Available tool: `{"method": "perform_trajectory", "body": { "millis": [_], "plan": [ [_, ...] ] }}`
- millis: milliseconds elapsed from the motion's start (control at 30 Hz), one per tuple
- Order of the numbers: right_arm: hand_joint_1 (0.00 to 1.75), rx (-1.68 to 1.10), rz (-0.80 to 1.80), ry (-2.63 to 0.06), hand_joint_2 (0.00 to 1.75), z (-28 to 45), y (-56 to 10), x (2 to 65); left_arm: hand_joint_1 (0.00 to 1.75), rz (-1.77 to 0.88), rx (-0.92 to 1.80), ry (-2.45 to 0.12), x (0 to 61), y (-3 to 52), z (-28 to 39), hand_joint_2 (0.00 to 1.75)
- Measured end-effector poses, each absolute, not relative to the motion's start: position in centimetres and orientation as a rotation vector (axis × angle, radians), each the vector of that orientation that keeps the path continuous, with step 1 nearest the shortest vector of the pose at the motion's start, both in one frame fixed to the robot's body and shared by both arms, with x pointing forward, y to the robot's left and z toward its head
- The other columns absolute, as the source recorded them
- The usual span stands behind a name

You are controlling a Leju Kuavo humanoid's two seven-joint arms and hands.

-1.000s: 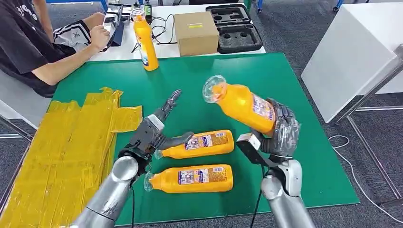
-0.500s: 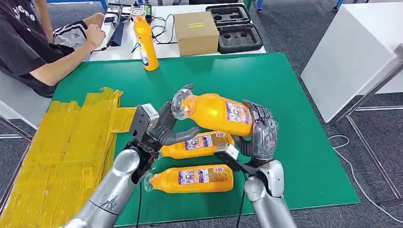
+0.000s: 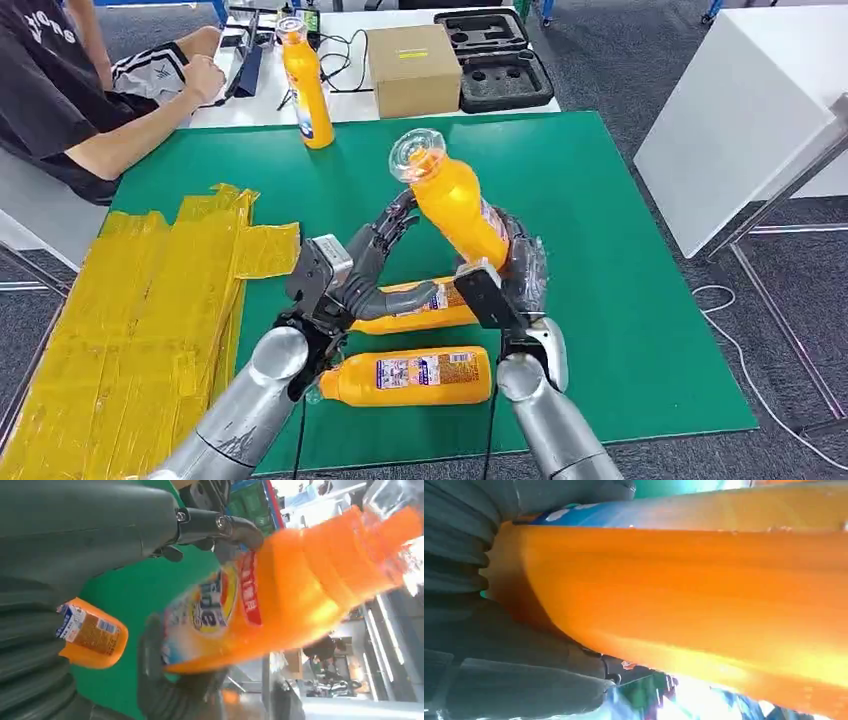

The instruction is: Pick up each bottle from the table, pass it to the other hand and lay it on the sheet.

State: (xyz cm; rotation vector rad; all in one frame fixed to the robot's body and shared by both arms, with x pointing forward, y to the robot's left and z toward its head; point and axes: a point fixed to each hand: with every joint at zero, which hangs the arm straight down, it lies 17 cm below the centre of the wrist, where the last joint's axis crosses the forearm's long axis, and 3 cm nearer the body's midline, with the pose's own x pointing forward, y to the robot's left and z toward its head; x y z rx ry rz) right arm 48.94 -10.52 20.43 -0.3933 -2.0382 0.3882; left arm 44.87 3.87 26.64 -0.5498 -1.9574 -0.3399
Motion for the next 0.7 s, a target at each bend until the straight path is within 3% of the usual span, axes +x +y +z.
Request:
{"method": "perform_trajectory", "body": {
  "millis": [333, 700],
  "plan": [
    [1.75, -0.238, 0.447, -2.009, 1.75, 19.7, -8.3, 49.5, 0.0, -0.335, -0.541, -1.961, 44.8, 4.0, 26.6, 1.75],
    [1.75, -0.247, 0.527, -2.032, 1.75, 19.3, -6.6, 48.7, 0.0, -0.317, -0.537, -1.948, 44.7, 4.4, 25.8, 1.75]
  ]
}}
